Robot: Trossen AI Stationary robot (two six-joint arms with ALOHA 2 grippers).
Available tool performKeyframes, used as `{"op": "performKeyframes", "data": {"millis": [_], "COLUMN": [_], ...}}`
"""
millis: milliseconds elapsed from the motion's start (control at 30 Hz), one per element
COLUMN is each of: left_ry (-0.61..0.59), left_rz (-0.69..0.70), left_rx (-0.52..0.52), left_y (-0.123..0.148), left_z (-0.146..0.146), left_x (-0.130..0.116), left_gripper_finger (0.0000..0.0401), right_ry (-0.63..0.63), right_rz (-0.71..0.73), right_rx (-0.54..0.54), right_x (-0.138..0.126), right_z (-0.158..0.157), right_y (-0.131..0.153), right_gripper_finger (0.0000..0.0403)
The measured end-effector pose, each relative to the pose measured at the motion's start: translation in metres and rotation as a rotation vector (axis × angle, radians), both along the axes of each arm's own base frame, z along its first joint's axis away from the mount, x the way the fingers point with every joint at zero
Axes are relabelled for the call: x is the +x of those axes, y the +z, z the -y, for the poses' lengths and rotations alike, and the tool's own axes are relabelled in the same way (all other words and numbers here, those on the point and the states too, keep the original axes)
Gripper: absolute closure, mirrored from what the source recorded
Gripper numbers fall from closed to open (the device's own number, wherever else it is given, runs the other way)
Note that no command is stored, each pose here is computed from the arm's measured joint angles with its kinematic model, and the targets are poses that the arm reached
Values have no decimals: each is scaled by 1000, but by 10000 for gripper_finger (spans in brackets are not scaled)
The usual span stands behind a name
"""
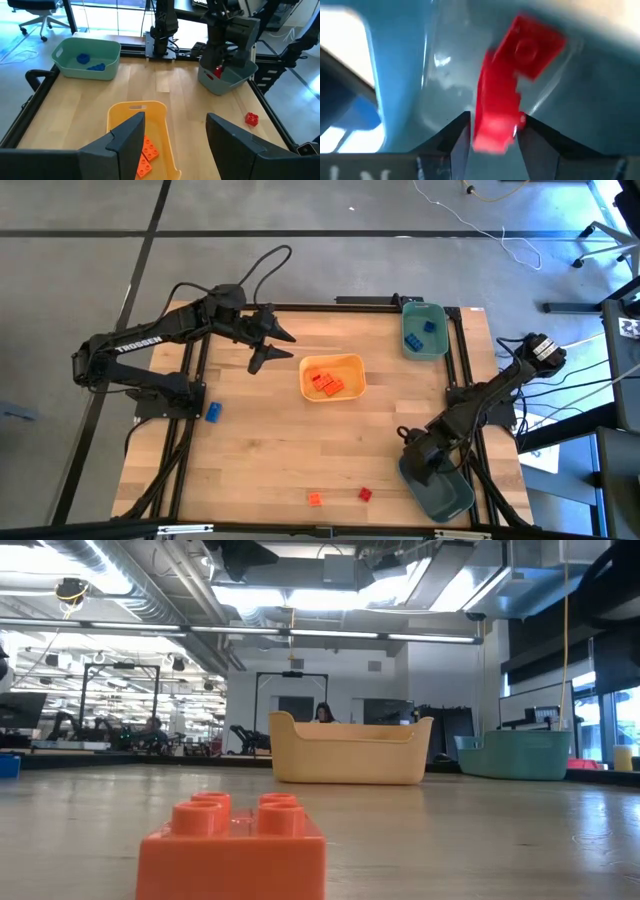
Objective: Sort & place blocks by color
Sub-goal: Put the red game piece into the gray bin, then put the blue game piece into the green bin
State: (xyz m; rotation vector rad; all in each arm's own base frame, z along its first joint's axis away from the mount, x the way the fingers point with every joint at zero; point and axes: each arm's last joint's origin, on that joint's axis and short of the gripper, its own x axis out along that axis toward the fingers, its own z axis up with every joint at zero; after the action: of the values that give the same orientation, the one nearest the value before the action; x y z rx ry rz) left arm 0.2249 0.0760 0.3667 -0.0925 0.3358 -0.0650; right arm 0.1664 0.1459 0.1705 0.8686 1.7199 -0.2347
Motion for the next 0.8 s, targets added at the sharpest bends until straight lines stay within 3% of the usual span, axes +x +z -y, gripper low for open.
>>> {"op": "performKeyframes", "data": {"millis": [133,267,467,633,800], "left_ry": [7,7,32,69,121], "left_rz": [-1,-1,-14,-110,-303], "left_rx": [2,2,7,-14,-158], "left_y": [0,0,-1,-10,-25], "left_z": [0,0,-1,-1,3], "left_x": [0,0,0,-4,-13], "left_gripper_finger": [199,199,199,199,199], "right_ry": [14,17,18,-10,-63], "right_rz": [-11,28,65,168,342], "right_rx": [56,27,-134,-269,-416], "right_x": [4,11,15,16,16], "right_z": [-5,-10,-7,-1,6], "right_y": [13,36,87,134,175], "right_gripper_finger": [245,243,243,243,242]}}
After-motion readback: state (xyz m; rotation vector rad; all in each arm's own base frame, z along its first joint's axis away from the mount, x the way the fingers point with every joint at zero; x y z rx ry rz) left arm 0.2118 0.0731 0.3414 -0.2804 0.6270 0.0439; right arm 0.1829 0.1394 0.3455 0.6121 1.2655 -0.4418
